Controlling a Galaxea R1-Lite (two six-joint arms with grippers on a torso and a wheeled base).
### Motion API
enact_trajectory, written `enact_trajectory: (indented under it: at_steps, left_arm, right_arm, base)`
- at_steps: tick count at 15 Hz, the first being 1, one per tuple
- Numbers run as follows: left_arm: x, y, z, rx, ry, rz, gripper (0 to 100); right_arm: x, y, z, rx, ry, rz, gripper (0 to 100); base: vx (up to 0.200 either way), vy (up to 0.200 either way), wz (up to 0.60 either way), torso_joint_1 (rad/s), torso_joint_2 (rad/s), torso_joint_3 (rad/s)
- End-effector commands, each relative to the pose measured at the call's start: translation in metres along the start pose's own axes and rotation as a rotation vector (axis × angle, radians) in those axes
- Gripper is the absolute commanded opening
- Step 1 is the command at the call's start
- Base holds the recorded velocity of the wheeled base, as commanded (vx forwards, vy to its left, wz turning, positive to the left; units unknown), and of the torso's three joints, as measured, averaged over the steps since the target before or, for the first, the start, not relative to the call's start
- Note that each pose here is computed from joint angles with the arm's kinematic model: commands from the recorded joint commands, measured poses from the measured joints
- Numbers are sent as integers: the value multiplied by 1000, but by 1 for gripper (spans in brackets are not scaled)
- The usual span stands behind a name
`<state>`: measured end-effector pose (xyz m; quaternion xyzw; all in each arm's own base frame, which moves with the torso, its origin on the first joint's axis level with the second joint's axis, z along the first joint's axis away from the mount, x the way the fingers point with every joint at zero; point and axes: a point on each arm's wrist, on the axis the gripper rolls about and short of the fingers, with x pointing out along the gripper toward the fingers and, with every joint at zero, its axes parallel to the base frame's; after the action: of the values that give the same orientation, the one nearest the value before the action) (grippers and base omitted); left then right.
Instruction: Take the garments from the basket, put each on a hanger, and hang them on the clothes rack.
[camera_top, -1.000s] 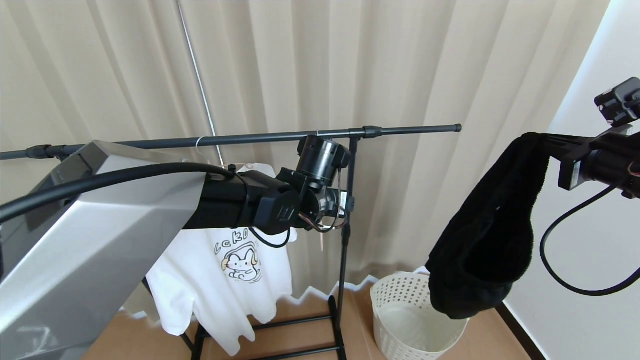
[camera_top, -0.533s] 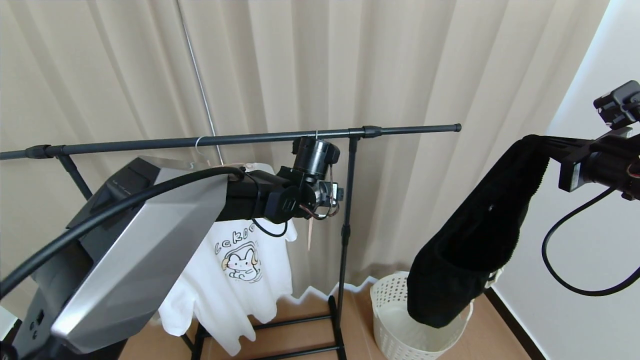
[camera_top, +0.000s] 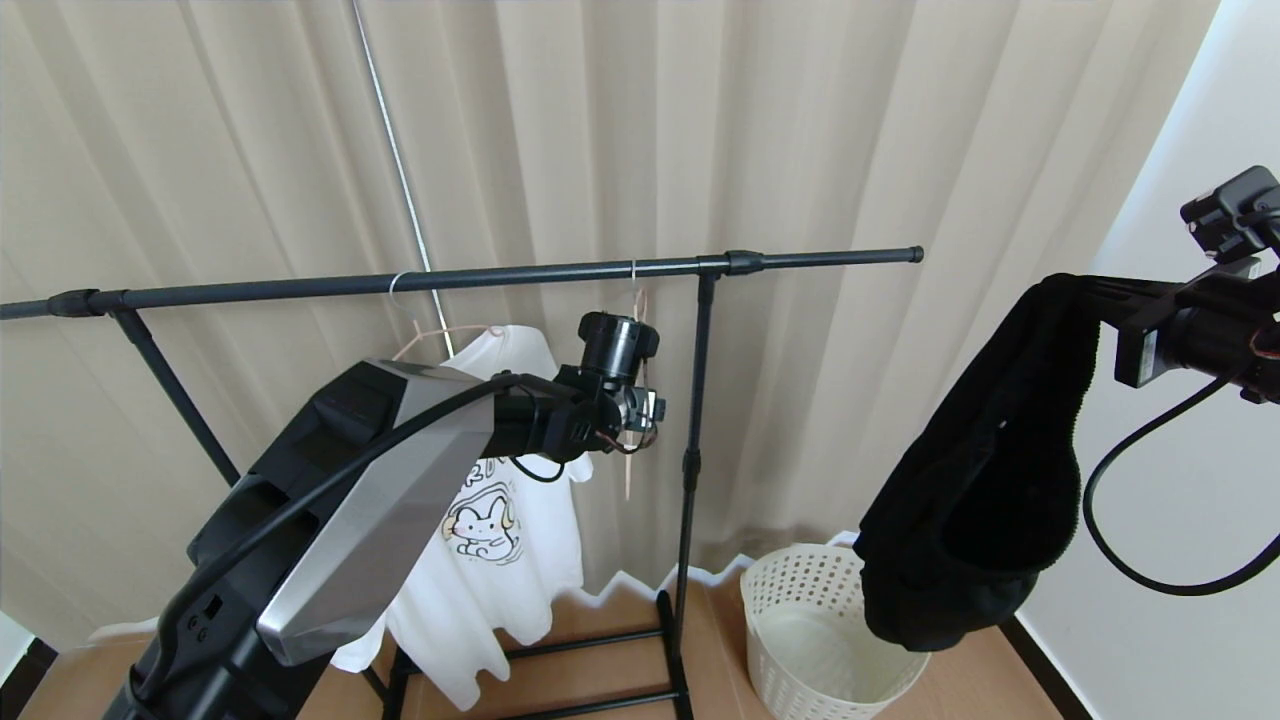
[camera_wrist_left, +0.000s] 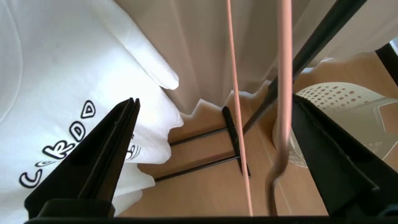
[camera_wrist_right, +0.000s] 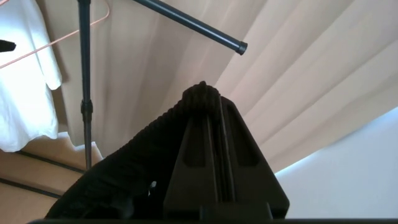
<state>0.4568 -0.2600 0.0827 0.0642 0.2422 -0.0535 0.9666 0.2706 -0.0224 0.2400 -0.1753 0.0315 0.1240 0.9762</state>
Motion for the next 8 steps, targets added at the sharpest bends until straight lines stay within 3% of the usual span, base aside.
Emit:
enact_trajectory:
  at_steps: [1,6,7,8]
  left_arm:
    - [10,2,-8,-3,2,8,100]
    - [12,3,-5,-22,-41,6,100]
    - [11,3,-4,-23,-43,6,0]
    - [11,3,-3,-23,-44,7,0]
  right_arm:
    - [0,1,1,-1,-2,3,0]
    - [1,2,0,1,1,7,0]
    - [1,3,0,0,0,9,0]
    - [1,3,0,-2,-1,12,0]
  base:
    - [0,0,0,0,0,0]
    - [0,0,0,0,0,0]
    - [0,0,0,0,0,0]
    - [0,0,0,0,0,0]
